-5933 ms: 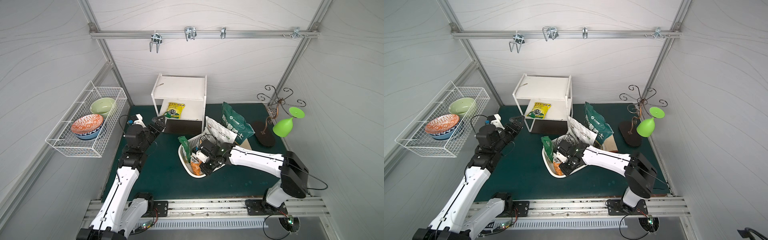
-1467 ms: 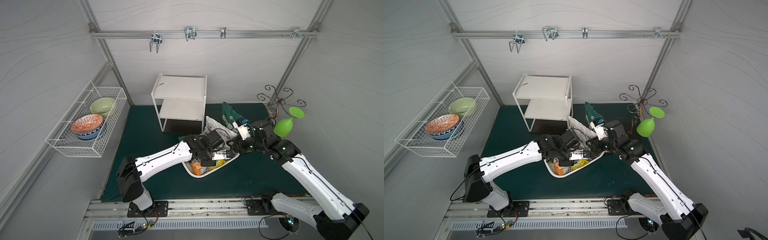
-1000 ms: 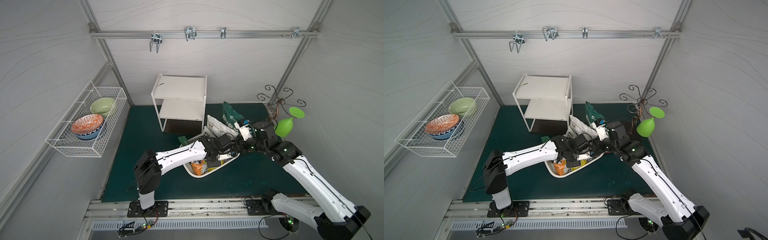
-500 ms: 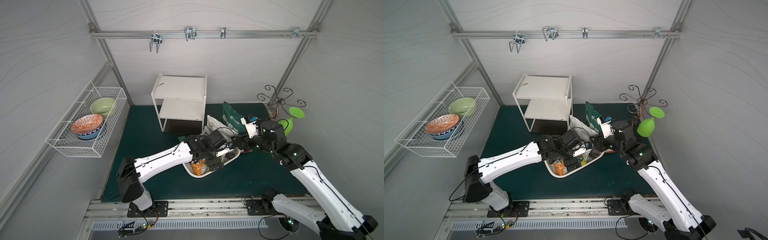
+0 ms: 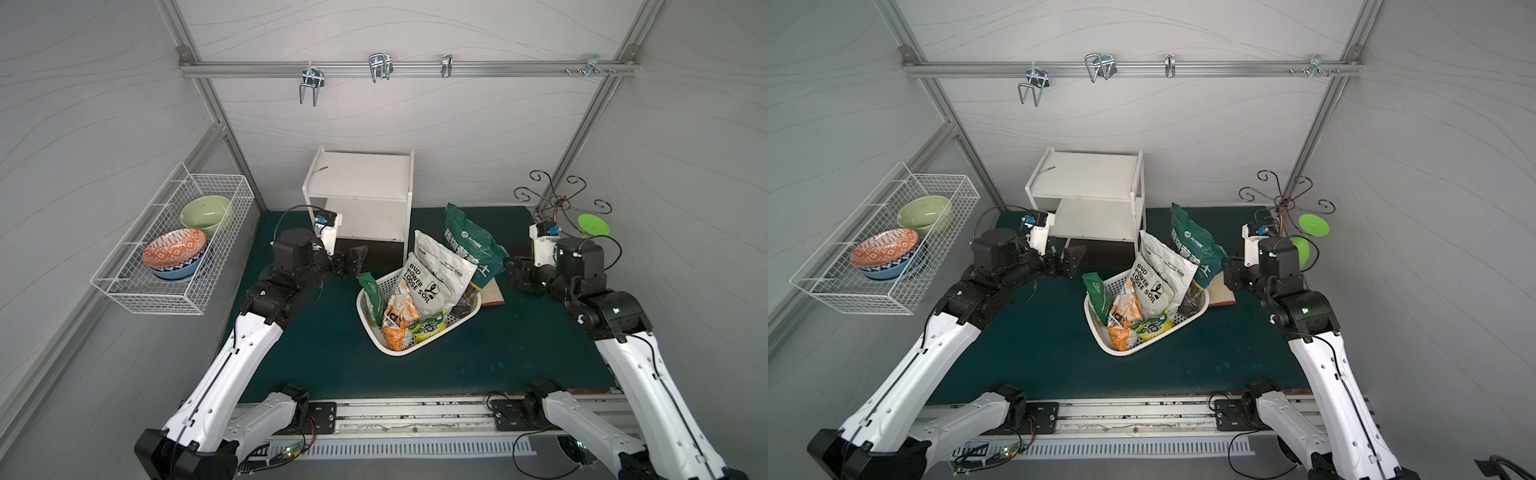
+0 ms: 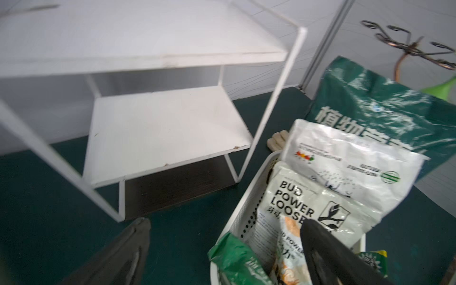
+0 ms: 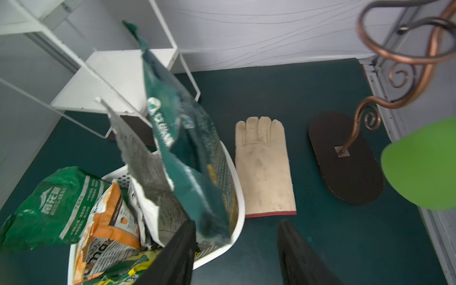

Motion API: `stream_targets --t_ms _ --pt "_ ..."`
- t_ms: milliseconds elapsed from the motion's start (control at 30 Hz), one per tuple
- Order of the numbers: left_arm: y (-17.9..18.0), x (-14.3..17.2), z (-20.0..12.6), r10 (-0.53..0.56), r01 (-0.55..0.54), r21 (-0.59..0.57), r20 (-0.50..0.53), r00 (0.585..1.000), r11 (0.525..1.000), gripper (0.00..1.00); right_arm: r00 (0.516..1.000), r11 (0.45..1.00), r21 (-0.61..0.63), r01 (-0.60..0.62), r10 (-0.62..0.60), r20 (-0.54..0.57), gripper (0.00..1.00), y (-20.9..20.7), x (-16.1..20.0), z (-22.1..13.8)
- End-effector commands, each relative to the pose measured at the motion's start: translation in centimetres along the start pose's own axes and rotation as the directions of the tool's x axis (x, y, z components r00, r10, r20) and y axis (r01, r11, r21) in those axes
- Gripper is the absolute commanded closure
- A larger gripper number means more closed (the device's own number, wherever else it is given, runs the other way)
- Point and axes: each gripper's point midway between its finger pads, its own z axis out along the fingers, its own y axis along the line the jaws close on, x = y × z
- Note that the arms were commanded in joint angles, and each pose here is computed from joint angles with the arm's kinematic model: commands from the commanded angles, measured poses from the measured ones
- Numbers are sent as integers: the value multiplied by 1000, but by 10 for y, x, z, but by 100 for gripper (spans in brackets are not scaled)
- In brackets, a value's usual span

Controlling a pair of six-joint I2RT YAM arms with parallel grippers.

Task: Take down the fertilizer bag from the shelf
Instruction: Reset both arms

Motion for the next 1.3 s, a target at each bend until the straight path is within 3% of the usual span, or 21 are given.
stream_targets --t_ms 0,100,233,333,533,700,933,1133,1267 --pt "52 2 -5 -178 187 -131 78 981 974 1 999 998 26 -49 49 1 48 -8 3 -3" --pt "90 28 -5 -168 190 -299 98 981 935 1 998 994 91 -60 61 -3 53 -22 7 -4" --pt "114 59 2 -79 117 -403 109 991 908 1 996 985 152 -85 88 -15 54 -39 23 18" --pt "124 75 5 -42 100 -439 140 989 893 2 990 962 231 -143 142 20 54 -61 33 43" --pt "135 97 21 -17 75 -452 131 991 889 2 969 949 215 -232 207 132 55 -84 43 80" --pt "147 107 47 -34 99 -418 159 987 903 2 988 983 179 -42 14 151 37 -88 56 139" --pt "171 148 75 -59 77 -437 55 997 896 2 989 980 183 83 -103 104 30 -103 63 207" --pt "182 145 99 -76 106 -416 88 993 903 2 998 991 116 65 -66 2 28 -102 80 228" --pt "181 152 104 -64 90 -407 77 995 909 2 967 970 127 208 -224 123 27 -81 104 229"
